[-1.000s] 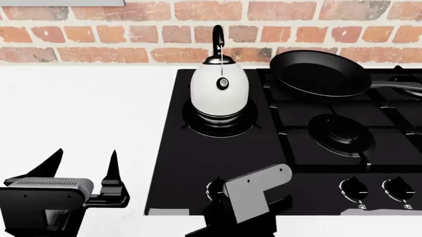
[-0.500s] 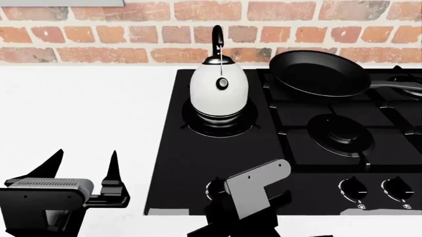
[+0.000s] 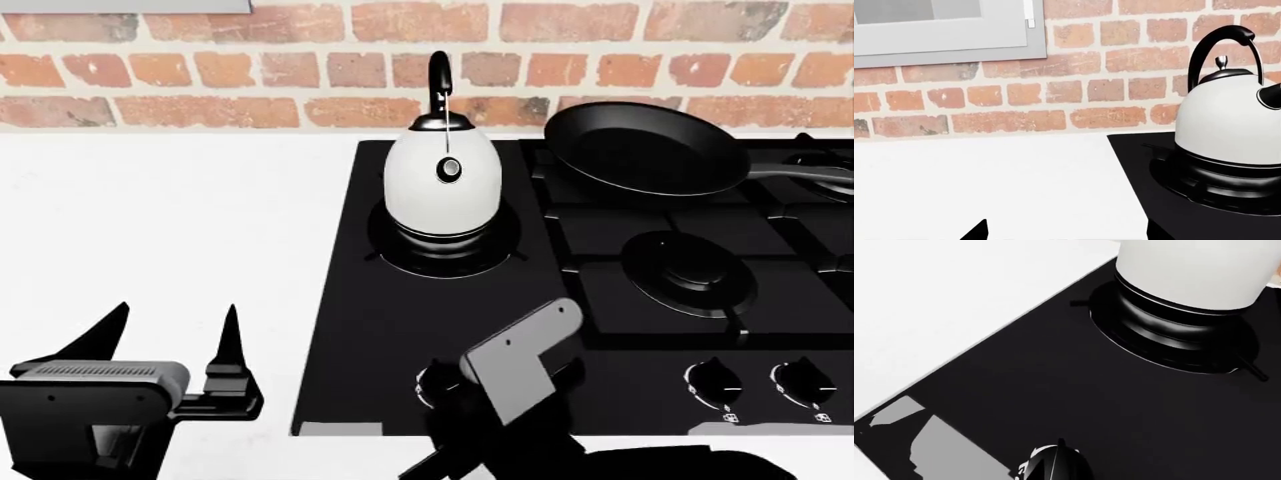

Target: Pick the kettle from the counter and place it on a stove burner. Then turn the burner on.

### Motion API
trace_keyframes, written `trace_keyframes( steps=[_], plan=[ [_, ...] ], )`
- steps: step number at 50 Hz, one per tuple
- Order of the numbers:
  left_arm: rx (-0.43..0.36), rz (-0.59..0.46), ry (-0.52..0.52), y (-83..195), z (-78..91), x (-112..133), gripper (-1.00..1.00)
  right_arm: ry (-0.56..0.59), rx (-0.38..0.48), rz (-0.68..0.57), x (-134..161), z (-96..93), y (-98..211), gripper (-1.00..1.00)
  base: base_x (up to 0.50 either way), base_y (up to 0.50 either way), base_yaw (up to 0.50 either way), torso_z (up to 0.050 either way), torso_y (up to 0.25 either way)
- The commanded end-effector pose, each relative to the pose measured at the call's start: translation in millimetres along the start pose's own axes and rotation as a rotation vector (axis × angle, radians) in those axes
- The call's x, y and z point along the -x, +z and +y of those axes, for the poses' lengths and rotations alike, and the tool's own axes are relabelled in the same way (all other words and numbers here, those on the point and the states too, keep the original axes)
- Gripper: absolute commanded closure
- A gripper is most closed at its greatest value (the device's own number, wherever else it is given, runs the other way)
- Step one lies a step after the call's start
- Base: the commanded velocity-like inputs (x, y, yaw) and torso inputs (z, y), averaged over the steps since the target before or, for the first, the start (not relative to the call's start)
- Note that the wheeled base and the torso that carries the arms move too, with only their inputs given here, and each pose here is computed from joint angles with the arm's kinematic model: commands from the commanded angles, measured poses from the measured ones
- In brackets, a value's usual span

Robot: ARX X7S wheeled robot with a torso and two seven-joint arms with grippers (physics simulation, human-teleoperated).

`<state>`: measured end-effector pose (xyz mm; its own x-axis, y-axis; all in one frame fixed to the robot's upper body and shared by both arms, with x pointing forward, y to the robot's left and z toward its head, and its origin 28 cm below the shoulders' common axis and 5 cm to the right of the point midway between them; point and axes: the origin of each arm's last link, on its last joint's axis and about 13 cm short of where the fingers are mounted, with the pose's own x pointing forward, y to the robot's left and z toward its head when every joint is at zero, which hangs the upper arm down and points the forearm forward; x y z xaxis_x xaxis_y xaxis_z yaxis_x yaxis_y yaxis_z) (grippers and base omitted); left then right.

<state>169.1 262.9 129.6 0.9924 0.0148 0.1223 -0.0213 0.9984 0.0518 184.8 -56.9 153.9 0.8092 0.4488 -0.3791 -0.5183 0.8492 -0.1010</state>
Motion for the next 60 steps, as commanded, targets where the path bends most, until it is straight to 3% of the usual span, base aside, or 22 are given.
trace_keyframes(
  steps=[1, 28, 40, 51, 60],
  plan=[
    [0.001, 0.002, 0.001, -1, -0.2, 0, -1.0, 0.141, 0.102, -0.004, 2, -11.4, -1, 1.0, 0.0, 0.0, 0.0, 0.0, 0.0],
    [0.0, 0.0, 0.0, 2, -0.9, -3, -1.0, 0.19, 0.149, 0.036, -24, -60.7, -1, 1.0, 0.0, 0.0, 0.0, 0.0, 0.0],
    [-0.001, 0.001, -0.002, 1, -1.0, -2, -1.0, 0.195, 0.216, 0.064, -30, -66.2, -10, 1.0, 0.01, 0.0, 0.01, 0.0, 0.0],
    [0.001, 0.002, 0.0, -1, -0.6, -2, -1.0, 0.259, 0.298, -0.016, -28, -67.4, -18, 1.0, 0.0, 0.0, 0.01, 0.0, 0.0],
    [0.0, 0.002, 0.0, -1, -0.8, -1, -1.0, 0.315, 0.318, -0.074, -23, -69.8, -19, 1.0, 0.0, 0.0, 0.0, 0.0, 0.0]
  ],
)
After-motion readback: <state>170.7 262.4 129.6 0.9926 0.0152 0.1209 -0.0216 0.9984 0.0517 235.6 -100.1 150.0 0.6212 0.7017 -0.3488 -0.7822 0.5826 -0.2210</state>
